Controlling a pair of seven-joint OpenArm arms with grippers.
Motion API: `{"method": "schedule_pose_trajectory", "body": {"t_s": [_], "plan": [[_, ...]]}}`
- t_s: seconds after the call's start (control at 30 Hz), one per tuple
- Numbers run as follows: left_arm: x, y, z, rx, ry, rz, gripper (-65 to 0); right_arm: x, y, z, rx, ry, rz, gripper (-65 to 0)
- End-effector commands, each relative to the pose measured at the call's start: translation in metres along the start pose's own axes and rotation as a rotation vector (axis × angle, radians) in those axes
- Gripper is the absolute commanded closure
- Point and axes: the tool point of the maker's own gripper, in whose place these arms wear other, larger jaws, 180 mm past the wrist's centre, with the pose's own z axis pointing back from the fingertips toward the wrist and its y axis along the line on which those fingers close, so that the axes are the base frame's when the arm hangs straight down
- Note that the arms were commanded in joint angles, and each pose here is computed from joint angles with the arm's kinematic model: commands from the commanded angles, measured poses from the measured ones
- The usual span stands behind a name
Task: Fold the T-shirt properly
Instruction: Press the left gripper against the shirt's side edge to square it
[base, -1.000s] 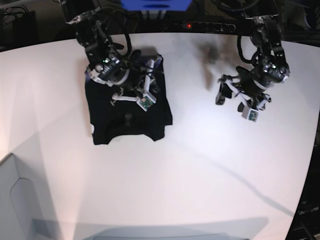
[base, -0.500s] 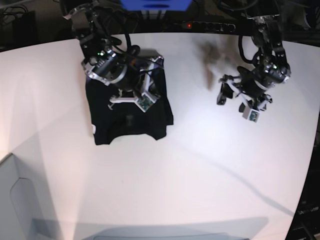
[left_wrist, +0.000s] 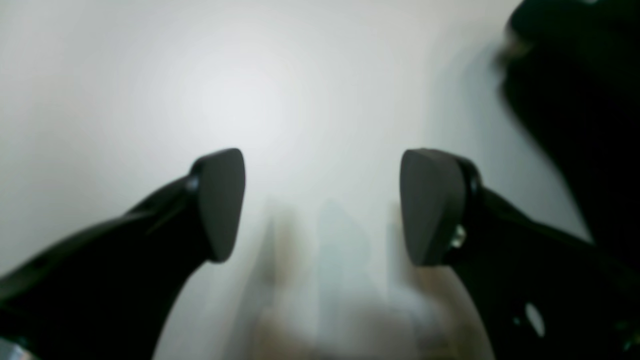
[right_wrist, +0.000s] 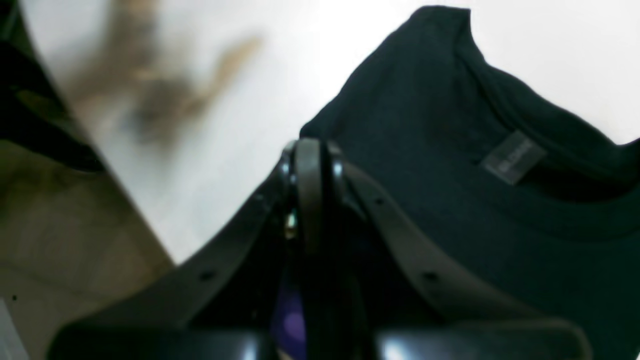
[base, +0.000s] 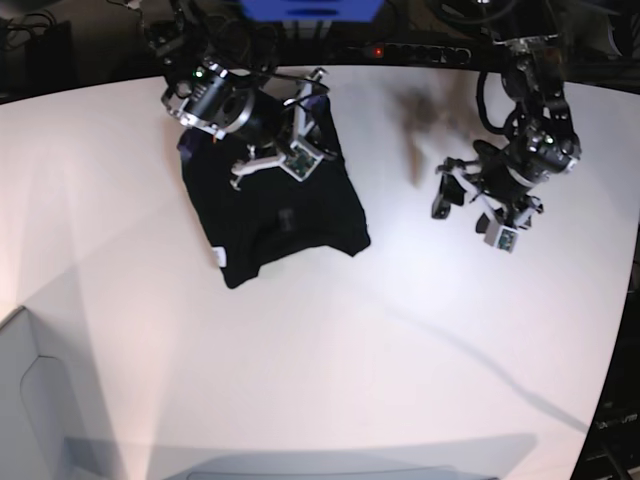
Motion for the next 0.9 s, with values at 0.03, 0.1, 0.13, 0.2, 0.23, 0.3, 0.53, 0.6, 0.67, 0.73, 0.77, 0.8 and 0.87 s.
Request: {"method": "schedule_pose_trajectory", "body": {"t_s": [0.03,0.1,0.13,0.2,0.23,0.3,0.53,0.6,0.67,0.73,0.77,0.8,0.87], "plan": [[0.009,-0.022,-0.006,-0.057,-0.034,-0.002,-46.7,0.017,0.005,0.003,0.028,-0.071,0.029,0.0],[0.008,-0.043,-0.013,-0.109,-0.024,-0.017,-46.7,0.018,0.004,0.003,0.028,-0.072,0.033,0.0],[0.006,-0.054,-0.016,-0.136,-0.016,-0.027,-46.6,0.019,0.003,0.003,0.026,-0.074,0.035,0.0],[-0.003,-0.069,-0.024,-0.179,0.014,-0.030,-46.6,0.018,0.001,0.003,0.020,-0.072,0.034,0.0],[-0.008,-0.074,-0.027,-0.194,0.030,-0.025,-46.6,0.019,0.000,0.003,0.019,-0.074,0.036,0.0],[-0.017,-0.083,-0.036,-0.223,0.056,-0.004,-46.6,0.020,-0.002,0.003,0.015,-0.074,0.042,0.0],[-0.014,-0.099,-0.060,-0.269,0.063,0.074,-46.6,0.020,0.002,0.003,0.023,-0.077,0.040,0.0],[-0.009,-0.103,-0.067,-0.281,0.056,0.088,-46.6,0.020,0.002,0.003,0.025,-0.076,0.040,0.0],[-0.005,-0.107,-0.073,-0.292,0.056,0.104,-46.6,0.020,0.003,0.003,0.027,-0.076,0.043,0.0],[-0.002,-0.108,-0.079,-0.299,0.056,0.115,-46.6,0.020,0.003,0.003,0.027,-0.076,0.043,0.0],[-0.001,-0.109,-0.081,-0.303,0.058,0.121,-46.6,0.020,0.003,0.003,0.028,-0.075,0.044,0.0],[0.000,-0.108,-0.083,-0.304,0.059,0.122,-46.6,0.019,0.004,0.003,0.029,-0.073,0.042,0.0],[0.003,-0.107,-0.085,-0.304,0.057,0.122,-46.6,0.013,0.010,0.004,0.052,-0.061,0.054,0.0]]}}
